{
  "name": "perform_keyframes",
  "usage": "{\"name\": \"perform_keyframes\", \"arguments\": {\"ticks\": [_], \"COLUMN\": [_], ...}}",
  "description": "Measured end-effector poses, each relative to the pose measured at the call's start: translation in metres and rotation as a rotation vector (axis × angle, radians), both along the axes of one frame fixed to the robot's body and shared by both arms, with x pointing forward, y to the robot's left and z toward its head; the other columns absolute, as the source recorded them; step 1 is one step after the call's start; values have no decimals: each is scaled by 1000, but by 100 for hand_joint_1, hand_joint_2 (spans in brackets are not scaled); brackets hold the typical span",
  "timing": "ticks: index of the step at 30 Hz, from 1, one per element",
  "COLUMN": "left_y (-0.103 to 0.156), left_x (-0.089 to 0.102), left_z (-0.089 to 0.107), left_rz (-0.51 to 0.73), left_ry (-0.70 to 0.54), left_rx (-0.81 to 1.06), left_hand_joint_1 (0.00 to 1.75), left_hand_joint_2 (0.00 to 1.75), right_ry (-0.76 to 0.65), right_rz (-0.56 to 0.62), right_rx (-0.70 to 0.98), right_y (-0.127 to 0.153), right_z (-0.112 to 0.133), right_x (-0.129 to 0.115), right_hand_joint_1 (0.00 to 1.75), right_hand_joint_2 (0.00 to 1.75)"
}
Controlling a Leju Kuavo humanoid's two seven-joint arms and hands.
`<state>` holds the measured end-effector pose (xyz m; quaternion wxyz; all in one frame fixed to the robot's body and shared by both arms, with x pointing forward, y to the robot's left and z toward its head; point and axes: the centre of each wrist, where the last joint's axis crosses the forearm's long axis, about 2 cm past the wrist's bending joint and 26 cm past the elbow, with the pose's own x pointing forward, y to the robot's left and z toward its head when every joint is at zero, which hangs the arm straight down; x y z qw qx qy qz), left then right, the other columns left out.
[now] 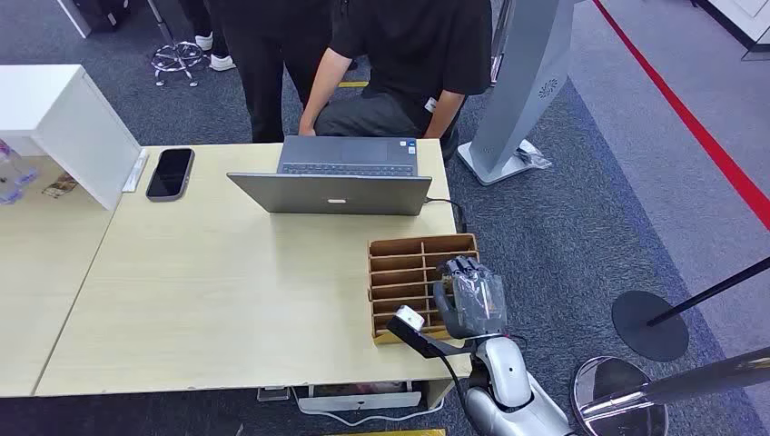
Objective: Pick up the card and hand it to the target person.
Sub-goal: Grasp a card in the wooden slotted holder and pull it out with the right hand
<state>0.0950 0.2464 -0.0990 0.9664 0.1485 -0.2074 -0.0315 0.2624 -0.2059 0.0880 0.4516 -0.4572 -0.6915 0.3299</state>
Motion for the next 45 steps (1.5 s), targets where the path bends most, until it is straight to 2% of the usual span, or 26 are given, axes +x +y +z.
{"name": "perform_keyframes", "arguments": {"ticks": [23, 45], "left_y": [0, 0], "left_x": [0, 0], "left_z": [0, 0], "left_rz": [-1, -5], "left_ry": [-1, 0], "left_rx": [-1, -4], "left_hand_joint_1": [0, 0], "left_hand_joint_2": [0, 0], "right_ry": [-107, -48], "right_rz": [-5, -42], "right_rx": [-30, -32], "right_y": [-2, -11], "right_z": [21, 12], "right_x": [-1, 3], "right_hand_joint_1": [93, 90], "right_hand_joint_2": [175, 175]}}
